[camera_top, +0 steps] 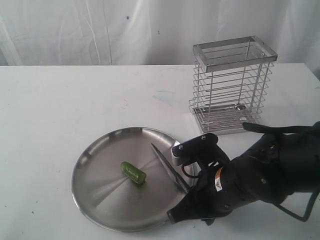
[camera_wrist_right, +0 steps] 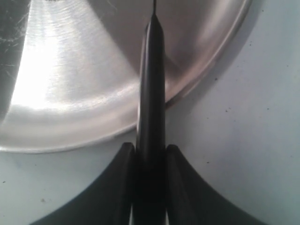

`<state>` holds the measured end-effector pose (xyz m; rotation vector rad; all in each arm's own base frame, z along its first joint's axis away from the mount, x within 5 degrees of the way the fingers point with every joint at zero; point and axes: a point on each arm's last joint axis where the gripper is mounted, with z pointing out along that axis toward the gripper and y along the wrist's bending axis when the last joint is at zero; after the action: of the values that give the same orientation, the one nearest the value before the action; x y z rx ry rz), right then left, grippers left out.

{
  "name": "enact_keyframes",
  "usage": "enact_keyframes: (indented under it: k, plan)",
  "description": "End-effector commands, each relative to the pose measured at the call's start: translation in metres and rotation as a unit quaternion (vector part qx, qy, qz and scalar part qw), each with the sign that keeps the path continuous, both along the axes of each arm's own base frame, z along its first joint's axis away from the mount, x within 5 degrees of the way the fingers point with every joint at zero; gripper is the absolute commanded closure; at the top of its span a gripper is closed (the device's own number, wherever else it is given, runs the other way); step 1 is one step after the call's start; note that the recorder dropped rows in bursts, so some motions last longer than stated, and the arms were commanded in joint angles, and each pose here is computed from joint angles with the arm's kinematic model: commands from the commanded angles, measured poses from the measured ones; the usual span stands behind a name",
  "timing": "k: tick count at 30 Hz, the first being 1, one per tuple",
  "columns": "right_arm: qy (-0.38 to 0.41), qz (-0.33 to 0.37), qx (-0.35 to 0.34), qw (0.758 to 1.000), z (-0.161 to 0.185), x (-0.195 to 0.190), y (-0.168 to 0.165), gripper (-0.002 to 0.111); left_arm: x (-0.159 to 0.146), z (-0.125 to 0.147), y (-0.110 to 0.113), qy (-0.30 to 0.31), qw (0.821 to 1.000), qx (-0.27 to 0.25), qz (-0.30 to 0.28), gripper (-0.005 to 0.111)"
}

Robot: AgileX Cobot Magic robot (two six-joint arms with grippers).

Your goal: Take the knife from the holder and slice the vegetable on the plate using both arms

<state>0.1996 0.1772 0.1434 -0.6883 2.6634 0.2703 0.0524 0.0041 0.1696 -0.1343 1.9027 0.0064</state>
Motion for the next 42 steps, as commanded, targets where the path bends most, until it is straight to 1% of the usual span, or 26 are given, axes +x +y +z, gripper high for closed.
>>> enact_keyframes:
  k: [1, 5, 8, 9, 12, 15, 17, 21, 24, 25, 26, 27, 28, 30, 31, 33, 34, 35, 36, 37, 38, 39, 40, 41, 42]
  plan:
    - [0.012, 0.001, -0.012, 1.0, -0.001, 0.001, -0.002, 0.108, 0.0, -0.001, 0.0, 0.001, 1.0, 0.001, -0.001, 0.107]
    - [0.006, -0.003, -0.005, 1.0, 0.008, 0.005, 0.002, 0.108, 0.0, -0.001, 0.0, 0.001, 1.0, 0.001, -0.001, 0.107]
    - [-0.004, -0.016, 0.012, 1.0, 0.023, 0.01, 0.006, 0.108, 0.0, -0.001, 0.0, 0.001, 1.0, 0.001, -0.001, 0.107]
    - [-0.012, -0.024, 0.023, 0.999, 0.034, 0.011, 0.007, 0.108, 0.0, -0.001, 0.0, 0.001, 1.0, 0.001, -0.001, 0.107]
    - [-0.017, -0.038, 0.038, 0.998, 0.044, 0.011, 0.006, 0.108, 0.0, -0.001, 0.0, 0.001, 1.0, 0.001, -0.001, 0.107]
    - [-0.022, -0.037, 0.041, 0.998, 0.056, 0.007, 0.003, 0.108, 0.0, -0.001, 0.0, 0.001, 1.0, 0.001, -0.001, 0.107]
    - [-0.03, -0.028, 0.033, 0.999, 0.062, 0.005, 0.0, 0.108, 0.0, -0.001, 0.0, 0.001, 1.0, 0.001, -0.001, 0.107]
    - [-0.028, -0.007, -0.019, 0.999, 0.072, -0.004, -0.014, 0.108, 0.0, -0.001, 0.0, 0.001, 1.0, 0.001, -0.001, 0.107]
    - [-0.025, -0.008, -0.022, 0.999, 0.077, -0.008, -0.018, 0.108, 0.0, -0.001, 0.0, 0.001, 1.0, 0.001, -0.001, 0.107]
    - [-0.026, -0.009, -0.02, 0.999, 0.078, -0.009, -0.018, 0.108, 0.001, 0.001, -0.002, -0.014, 0.999, -0.043, 0.004, 0.107]
    - [-0.027, -0.009, -0.019, 0.999, 0.079, -0.009, -0.019, 0.108, 0.001, 0.002, -0.004, -0.025, 0.994, -0.107, 0.011, 0.107]
    - [-0.03, -0.009, -0.016, 0.999, 0.08, -0.009, -0.019, 0.108, 0.002, 0.005, -0.007, -0.042, 0.978, -0.201, 0.022, 0.107]
    - [-0.031, -0.01, -0.014, 0.999, 0.08, -0.009, -0.019, 0.108, 0.003, 0.008, -0.01, -0.055, 0.957, -0.285, 0.03, 0.107]
    - [-0.04, -0.01, -0.007, 0.999, 0.084, -0.006, -0.017, 0.108, 0.004, 0.015, -0.012, -0.087, 0.913, -0.396, 0.039, 0.107]
    - [-0.042, -0.012, -0.005, 0.999, 0.086, -0.005, -0.017, 0.108, 0.004, 0.016, -0.011, -0.094, 0.909, -0.404, 0.04, 0.107]
    - [-0.047, -0.022, 0.0, 0.999, 0.09, 0.0, -0.018, 0.108, 0.005, 0.019, -0.01, -0.109, 0.906, -0.406, 0.042, 0.107]
    - [-0.05, -0.028, 0.003, 0.998, 0.093, 0.003, -0.019, 0.108, 0.005, 0.022, -0.008, -0.128, 0.906, -0.401, 0.044, 0.107]
    - [-0.05, -0.045, 0.013, 0.998, 0.097, 0.008, -0.022, 0.108, 0.004, 0.037, 0.002, -0.228, 0.898, -0.371, 0.055, 0.107]
    - [-0.047, -0.057, 0.019, 0.997, 0.099, 0.011, -0.024, 0.108, 0.002, 0.048, 0.009, -0.296, 0.883, -0.359, 0.066, 0.107]
    - [-0.039, -0.069, 0.024, 0.997, 0.1, 0.012, -0.026, 0.108, -0.007, 0.065, 0.02, -0.407, 0.844, -0.337, 0.093, 0.107]
    - [-0.035, -0.073, 0.025, 0.996, 0.102, 0.014, -0.028, 0.108, -0.013, 0.072, 0.029, -0.462, 0.813, -0.333, 0.124, 0.107]
    - [-0.031, -0.074, 0.024, 0.997, 0.102, 0.014, -0.03, 0.108, -0.018, 0.079, 0.037, -0.495, 0.791, -0.323, 0.158, 0.107]
    - [-0.032, -0.067, 0.022, 0.997, 0.102, 0.015, -0.03, 0.108, -0.021, 0.091, 0.043, -0.514, 0.772, -0.323, 0.189, 0.107]
    - [-0.032, -0.064, 0.022, 0.997, 0.102, 0.015, -0.031, 0.108, -0.021, 0.103, 0.045, -0.512, 0.773, -0.314, 0.205, 0.107]
    - [-0.031, -0.063, 0.025, 0.997, 0.102, 0.015, -0.031, 0.108, -0.018, 0.117, 0.044, -0.503, 0.787, -0.296, 0.202, 0.107]
